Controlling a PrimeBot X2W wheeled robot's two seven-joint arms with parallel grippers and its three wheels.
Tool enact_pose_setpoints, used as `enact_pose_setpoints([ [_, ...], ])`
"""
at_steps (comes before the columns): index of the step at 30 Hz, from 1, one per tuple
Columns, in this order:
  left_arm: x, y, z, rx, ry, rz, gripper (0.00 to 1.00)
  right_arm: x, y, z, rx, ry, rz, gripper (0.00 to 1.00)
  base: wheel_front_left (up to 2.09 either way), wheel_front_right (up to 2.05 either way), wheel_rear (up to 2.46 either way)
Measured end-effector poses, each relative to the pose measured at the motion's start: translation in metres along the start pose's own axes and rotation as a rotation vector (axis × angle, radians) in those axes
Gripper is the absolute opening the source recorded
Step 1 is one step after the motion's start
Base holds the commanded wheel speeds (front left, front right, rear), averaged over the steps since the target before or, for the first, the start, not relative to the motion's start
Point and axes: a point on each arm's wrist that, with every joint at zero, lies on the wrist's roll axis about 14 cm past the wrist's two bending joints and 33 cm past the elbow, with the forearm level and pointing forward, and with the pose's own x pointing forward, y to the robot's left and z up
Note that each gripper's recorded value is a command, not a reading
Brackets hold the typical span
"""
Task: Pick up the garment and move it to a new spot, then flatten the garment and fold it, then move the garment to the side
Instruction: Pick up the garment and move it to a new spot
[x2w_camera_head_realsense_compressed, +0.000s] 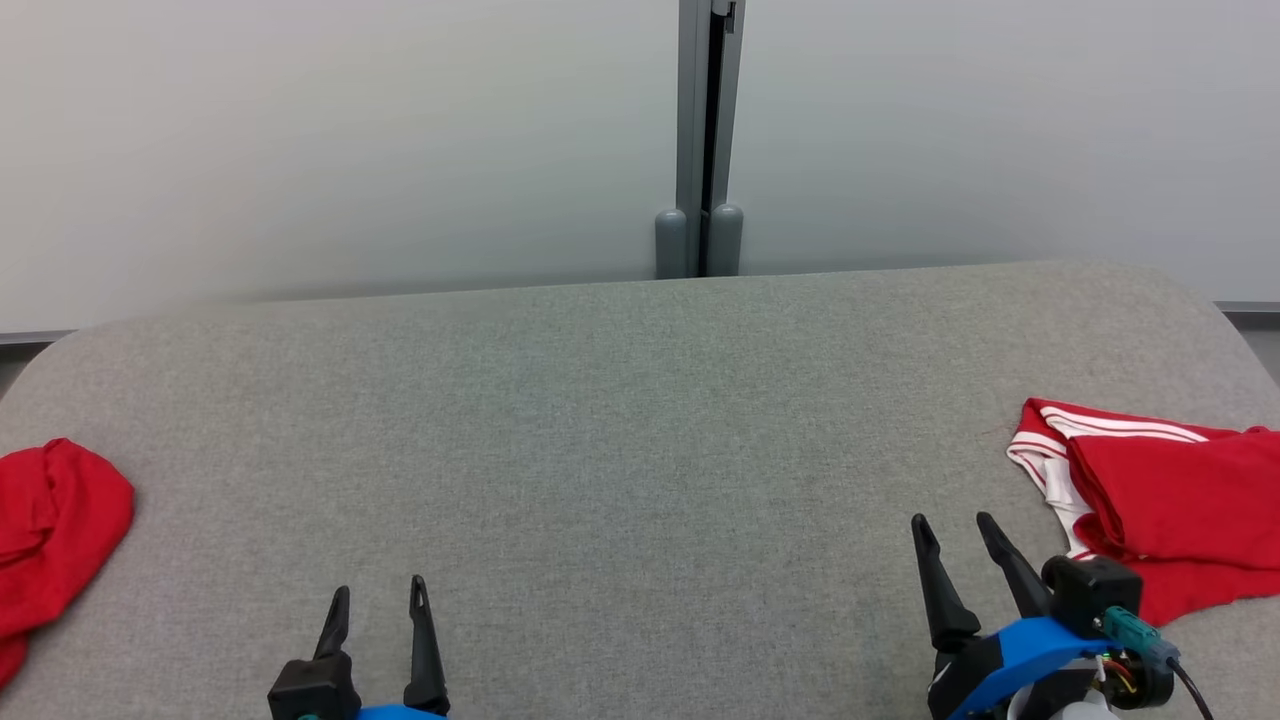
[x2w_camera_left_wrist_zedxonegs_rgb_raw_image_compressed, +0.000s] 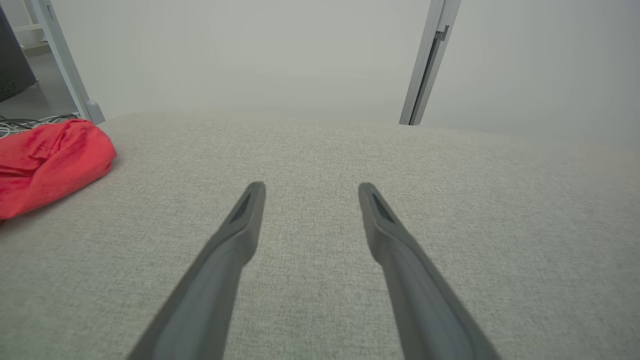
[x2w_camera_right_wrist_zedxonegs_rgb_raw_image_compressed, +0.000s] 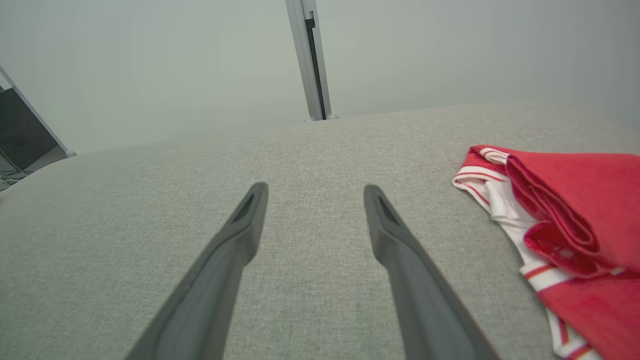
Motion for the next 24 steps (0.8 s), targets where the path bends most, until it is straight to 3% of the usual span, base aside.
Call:
enact_pose_setpoints([
  [10,-0.013,0.028,-0.005,-0.018,0.008,0.098,1.00,0.011,0.035,-0.014,-0.011,0.045,0.105,1.00,0.00,0.00,0.00],
  [24,-0.097,0.136,-0.009,-0.053,-0.027,0.489,1.00,0.035,0.163,-0.036,-0.038,0.120,0.467,1.00,0.00,0.00,0.00],
])
